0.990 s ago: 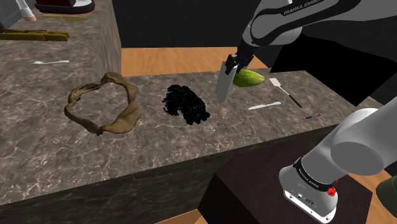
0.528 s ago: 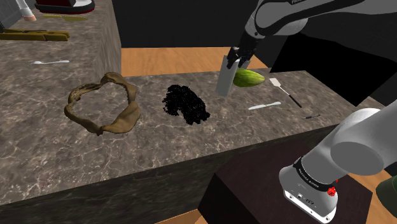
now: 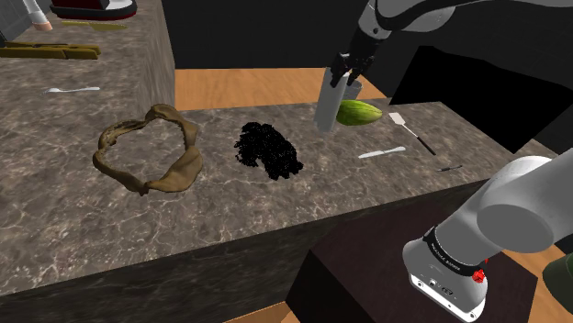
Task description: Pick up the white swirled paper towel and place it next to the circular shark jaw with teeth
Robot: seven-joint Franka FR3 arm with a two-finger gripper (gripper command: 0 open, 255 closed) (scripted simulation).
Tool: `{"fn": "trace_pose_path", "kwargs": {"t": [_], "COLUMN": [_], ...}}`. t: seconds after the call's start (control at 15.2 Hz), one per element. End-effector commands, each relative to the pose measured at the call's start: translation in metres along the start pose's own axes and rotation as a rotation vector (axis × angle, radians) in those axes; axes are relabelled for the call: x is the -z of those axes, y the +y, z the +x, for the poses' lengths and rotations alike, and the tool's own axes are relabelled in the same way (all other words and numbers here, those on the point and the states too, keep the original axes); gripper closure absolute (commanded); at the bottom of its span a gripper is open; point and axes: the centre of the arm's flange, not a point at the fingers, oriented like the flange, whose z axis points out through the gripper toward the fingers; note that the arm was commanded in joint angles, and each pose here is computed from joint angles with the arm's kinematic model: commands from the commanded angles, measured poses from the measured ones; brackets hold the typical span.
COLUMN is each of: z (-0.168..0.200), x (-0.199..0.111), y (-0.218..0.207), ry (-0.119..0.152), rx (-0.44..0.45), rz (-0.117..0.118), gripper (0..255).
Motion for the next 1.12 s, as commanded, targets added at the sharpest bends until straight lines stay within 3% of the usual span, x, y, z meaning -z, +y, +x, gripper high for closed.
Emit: {"fn": "trace_pose_path", "kwargs": {"t": [0.0, 1.06], "z": [0.001, 0.019], "x": [0.012, 0.094], "y": [0.000, -0.007], "ry": [0.000, 0.000], "rx": [0.000, 0.000], "rz": [0.000, 0.000], "gripper": [255, 255]}}
